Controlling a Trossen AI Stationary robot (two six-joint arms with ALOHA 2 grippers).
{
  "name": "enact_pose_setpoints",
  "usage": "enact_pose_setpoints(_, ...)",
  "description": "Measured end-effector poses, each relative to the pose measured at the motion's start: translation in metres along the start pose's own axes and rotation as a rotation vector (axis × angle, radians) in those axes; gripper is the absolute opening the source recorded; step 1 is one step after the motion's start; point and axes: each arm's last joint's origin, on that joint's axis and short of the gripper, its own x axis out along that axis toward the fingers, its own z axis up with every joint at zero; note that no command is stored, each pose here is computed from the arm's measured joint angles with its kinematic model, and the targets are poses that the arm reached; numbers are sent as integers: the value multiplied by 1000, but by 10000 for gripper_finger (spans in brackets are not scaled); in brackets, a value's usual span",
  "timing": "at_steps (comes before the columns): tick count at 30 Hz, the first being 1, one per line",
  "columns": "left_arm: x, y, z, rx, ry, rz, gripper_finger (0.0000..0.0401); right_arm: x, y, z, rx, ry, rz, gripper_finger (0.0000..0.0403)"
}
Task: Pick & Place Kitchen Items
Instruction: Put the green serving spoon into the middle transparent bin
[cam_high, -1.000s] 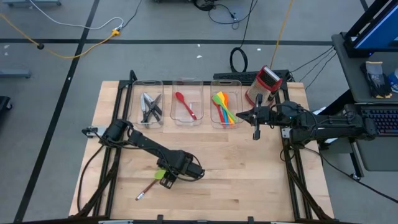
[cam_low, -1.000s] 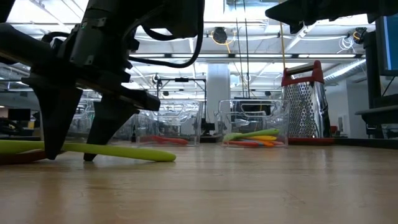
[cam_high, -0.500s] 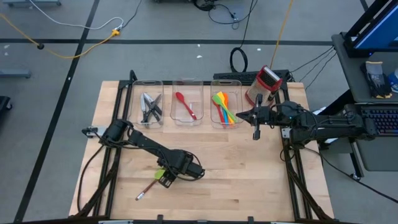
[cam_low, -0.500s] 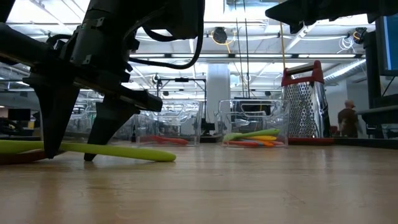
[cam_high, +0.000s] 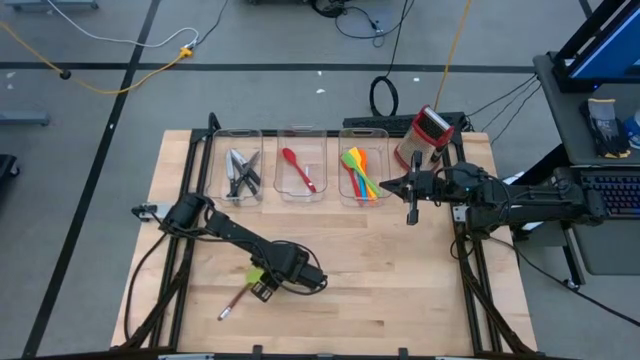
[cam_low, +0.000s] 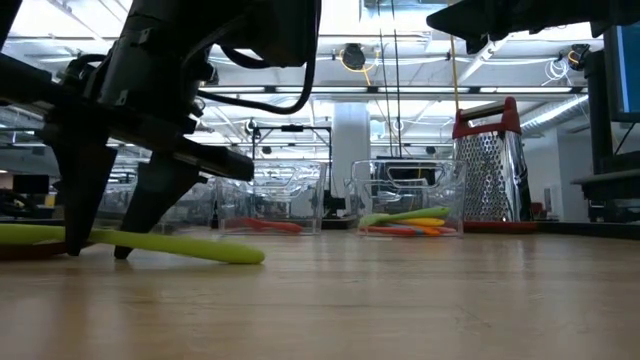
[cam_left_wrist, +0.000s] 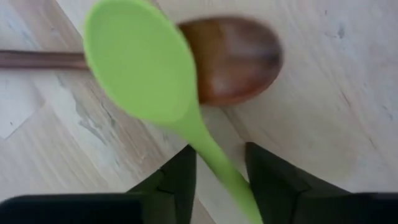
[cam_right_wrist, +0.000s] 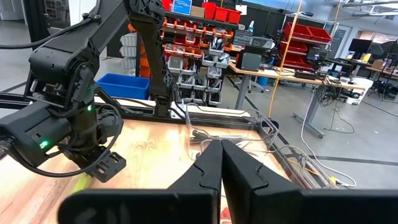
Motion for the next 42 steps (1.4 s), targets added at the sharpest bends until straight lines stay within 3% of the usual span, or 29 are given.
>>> enact_pose_setpoints(12,1,0,1,25,-10,-1,22,0,0,0,0,0,0,0)
enact_pose_setpoints(20,1,0,1,39,-10,-1,43,0,0,0,0,0,0,0)
enact_pose_setpoints(26,0,-1,1,37,-7,0,16,0,0,0,0,0,0,0)
enact_pose_setpoints(42,-6,-1,0,105,-20,-26,17,0,0,0,0,0,0,0)
